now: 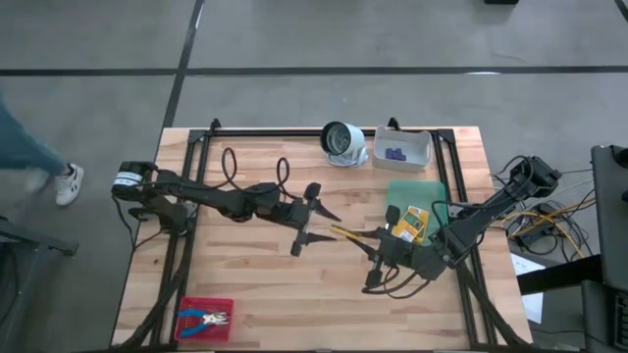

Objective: Pick & Place School Supplies
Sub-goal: Put the crayon box into the green bin

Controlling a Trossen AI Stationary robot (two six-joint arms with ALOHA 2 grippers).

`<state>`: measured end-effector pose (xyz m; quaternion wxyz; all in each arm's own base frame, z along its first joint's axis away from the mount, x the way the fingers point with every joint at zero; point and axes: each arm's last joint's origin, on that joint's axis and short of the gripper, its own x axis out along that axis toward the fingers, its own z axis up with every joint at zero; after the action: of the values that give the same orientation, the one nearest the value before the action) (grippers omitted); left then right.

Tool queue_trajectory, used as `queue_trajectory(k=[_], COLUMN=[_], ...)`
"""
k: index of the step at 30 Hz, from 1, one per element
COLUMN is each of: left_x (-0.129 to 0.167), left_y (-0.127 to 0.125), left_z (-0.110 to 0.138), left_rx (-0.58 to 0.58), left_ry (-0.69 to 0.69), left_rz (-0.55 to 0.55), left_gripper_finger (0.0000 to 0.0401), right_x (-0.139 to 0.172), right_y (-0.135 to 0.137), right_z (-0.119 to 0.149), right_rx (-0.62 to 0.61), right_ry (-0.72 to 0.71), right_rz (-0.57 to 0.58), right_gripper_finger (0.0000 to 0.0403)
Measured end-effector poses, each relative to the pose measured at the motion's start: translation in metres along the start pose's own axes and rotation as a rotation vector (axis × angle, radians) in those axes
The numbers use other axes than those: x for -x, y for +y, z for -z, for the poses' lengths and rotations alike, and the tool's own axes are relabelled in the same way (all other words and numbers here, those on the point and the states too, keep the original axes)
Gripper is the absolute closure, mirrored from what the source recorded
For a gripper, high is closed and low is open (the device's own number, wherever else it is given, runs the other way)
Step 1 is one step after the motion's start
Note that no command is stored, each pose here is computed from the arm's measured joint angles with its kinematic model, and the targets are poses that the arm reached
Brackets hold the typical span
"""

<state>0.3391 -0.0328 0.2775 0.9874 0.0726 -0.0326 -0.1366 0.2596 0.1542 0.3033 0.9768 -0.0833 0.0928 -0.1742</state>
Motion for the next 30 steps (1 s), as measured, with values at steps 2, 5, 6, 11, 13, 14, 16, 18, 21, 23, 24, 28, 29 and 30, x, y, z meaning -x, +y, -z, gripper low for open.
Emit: queue_trajectory(k=[2, 5, 6, 11, 13, 14, 16, 18, 21, 23, 24, 28, 29, 30], left_x=[0.0, 0.0, 0.0, 0.003, 0.007, 0.01, 0.017, 0.026, 0.04, 0.048, 0.052, 0.063, 0.065, 0.068], left_y=[0.0, -0.001, -0.001, -0.002, -0.003, -0.003, -0.004, -0.005, -0.007, -0.009, -0.01, -0.017, -0.018, -0.019], left_z=[0.001, 0.001, 0.001, 0.001, -0.002, -0.004, -0.008, -0.014, -0.019, -0.019, -0.019, -0.013, -0.011, -0.008], left_rx=[0.038, 0.118, 0.129, 0.107, 0.108, 0.111, 0.119, 0.127, 0.127, 0.14, 0.151, 0.174, 0.177, 0.184], left_ry=[0.007, 0.013, 0.015, 0.057, 0.079, 0.095, 0.136, 0.181, 0.262, 0.309, 0.314, 0.293, 0.29, 0.289], left_rz=[0.004, 0.017, 0.02, 0.048, 0.053, 0.055, 0.059, 0.064, 0.074, 0.08, 0.086, 0.139, 0.147, 0.151], left_gripper_finger=[0.0165, 0.0167, 0.0168, 0.0169, 0.0169, 0.0169, 0.0169, 0.0169, 0.0169, 0.0169, 0.0169, 0.0169, 0.0169, 0.0169], right_x=[0.0, 0.0, 0.0, 0.001, 0.002, 0.003, 0.007, 0.014, 0.026, 0.035, 0.039, 0.048, 0.049, 0.049], right_y=[0.0, 0.0, 0.0, 0.0, 0.001, 0.002, 0.004, 0.005, 0.006, 0.006, 0.006, 0.003, 0.001, 0.0], right_z=[0.0, 0.0, 0.0, 0.001, 0.001, 0.001, 0.001, 0.001, 0.001, 0.002, 0.002, 0.004, 0.005, 0.005], right_rx=[-0.001, 0.0, -0.003, -0.039, -0.04, -0.038, -0.028, -0.019, -0.064, -0.094, -0.111, -0.2, -0.216, -0.229], right_ry=[0.0, 0.0, 0.0, 0.003, 0.003, 0.002, -0.001, -0.003, -0.008, -0.008, -0.006, 0.005, 0.01, 0.015], right_rz=[0.0, 0.002, 0.002, 0.0, 0.002, 0.012, 0.04, 0.076, 0.115, 0.111, 0.109, 0.096, 0.1, 0.103], right_gripper_finger=[0.0365, 0.0365, 0.0365, 0.0365, 0.0365, 0.0365, 0.0365, 0.0365, 0.0365, 0.0364, 0.0364, 0.0364, 0.0364, 0.0364])
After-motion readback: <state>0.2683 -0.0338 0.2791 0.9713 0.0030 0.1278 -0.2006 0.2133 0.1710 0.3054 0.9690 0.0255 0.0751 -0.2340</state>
